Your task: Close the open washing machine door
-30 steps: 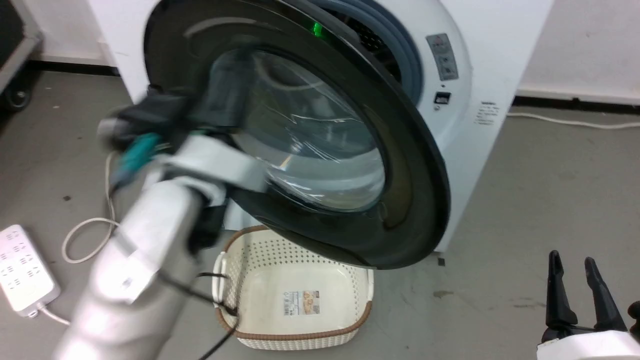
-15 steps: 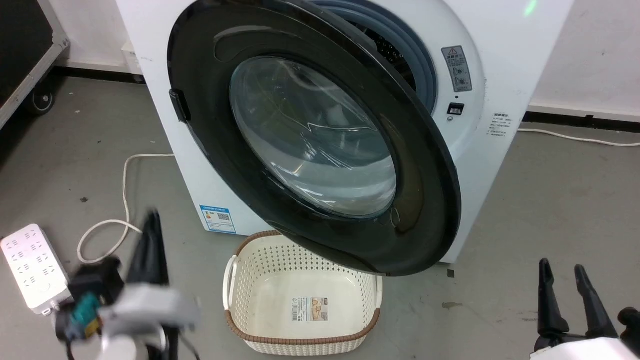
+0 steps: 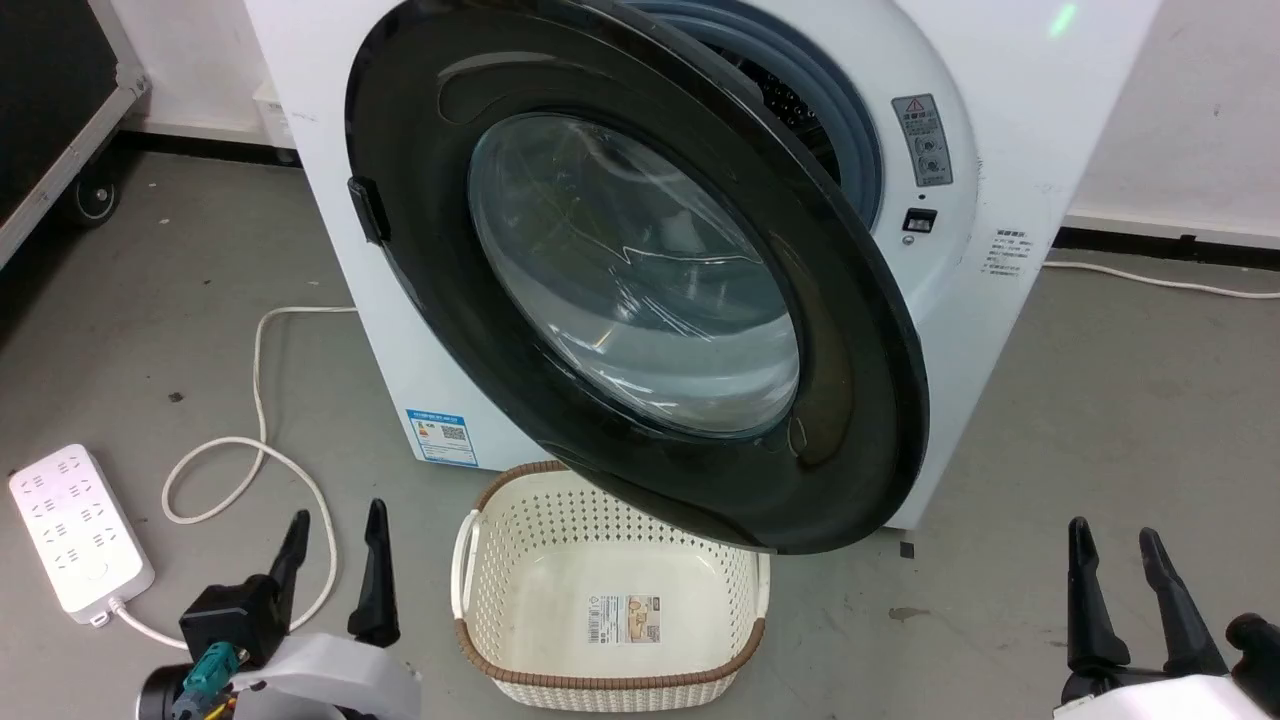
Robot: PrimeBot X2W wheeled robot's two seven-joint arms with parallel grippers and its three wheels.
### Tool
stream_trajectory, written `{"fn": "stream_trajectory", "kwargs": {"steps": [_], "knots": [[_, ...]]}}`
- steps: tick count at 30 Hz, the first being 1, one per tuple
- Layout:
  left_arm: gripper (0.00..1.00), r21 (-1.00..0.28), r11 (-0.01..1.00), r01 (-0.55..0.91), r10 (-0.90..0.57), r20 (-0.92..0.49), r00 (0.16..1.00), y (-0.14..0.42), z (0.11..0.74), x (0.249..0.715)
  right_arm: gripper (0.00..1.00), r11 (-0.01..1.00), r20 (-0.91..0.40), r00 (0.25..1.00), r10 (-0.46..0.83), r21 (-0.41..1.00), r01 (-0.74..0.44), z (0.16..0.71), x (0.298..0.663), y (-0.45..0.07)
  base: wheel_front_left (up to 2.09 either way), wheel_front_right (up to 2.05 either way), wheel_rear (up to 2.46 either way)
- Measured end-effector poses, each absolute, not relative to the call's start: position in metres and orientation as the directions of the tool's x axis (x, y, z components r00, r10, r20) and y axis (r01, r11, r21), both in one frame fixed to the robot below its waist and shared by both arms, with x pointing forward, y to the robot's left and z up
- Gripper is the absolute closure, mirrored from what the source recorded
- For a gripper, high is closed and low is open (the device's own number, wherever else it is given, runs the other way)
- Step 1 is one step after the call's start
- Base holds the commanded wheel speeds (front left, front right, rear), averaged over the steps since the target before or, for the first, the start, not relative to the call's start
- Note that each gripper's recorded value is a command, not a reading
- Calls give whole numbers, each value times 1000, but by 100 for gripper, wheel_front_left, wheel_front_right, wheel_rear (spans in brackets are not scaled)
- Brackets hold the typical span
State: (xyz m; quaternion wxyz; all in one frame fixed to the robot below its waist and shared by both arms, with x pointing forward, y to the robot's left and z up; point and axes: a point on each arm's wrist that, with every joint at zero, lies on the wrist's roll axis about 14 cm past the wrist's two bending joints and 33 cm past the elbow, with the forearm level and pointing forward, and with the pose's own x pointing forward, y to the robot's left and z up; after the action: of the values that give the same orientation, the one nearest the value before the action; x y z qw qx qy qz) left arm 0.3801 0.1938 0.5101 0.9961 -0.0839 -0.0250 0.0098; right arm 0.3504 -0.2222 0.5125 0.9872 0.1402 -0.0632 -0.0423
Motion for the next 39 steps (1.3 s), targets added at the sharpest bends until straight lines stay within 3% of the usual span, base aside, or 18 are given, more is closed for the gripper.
{"fn": "stream_trajectory", "kwargs": {"steps": [1,2,3,9,12,15,18,19,26,39], "knots": [[0,-158,987,-14,24,57,998,194,513,381,0,958,114,988,-102,280,66,513,350,-223,0,0,0],[0,-152,988,-14,24,66,998,194,516,381,55,959,114,988,-102,275,67,513,350,-223,0,0,0],[0,-143,990,-12,23,75,997,194,518,381,100,962,115,988,-102,265,69,514,350,-223,0,0,0],[0,-92,996,-16,28,125,992,195,533,382,100,993,218,974,-57,116,32,549,354,-218,0,0,0],[0,-71,997,-18,27,130,991,196,534,382,100,991,248,964,98,64,-118,563,361,-167,0,0,0],[0,-60,998,-18,25,122,992,196,530,383,100,951,152,945,290,62,-302,549,363,-101,0,0,0],[0,-54,998,-24,30,113,993,197,527,383,100,924,20,927,374,81,-374,520,366,-73,0,0,0],[0,-61,998,-32,38,101,994,198,522,384,100,927,-31,928,371,78,-368,506,380,-74,0,0,0],[0,-73,996,-55,61,80,995,203,515,384,100,955,-20,958,286,84,-283,501,420,-102,0,0,0],[0,-88,993,-75,81,65,995,208,505,409,100,998,81,995,61,17,-63,529,514,-171,0,0,0]]}}
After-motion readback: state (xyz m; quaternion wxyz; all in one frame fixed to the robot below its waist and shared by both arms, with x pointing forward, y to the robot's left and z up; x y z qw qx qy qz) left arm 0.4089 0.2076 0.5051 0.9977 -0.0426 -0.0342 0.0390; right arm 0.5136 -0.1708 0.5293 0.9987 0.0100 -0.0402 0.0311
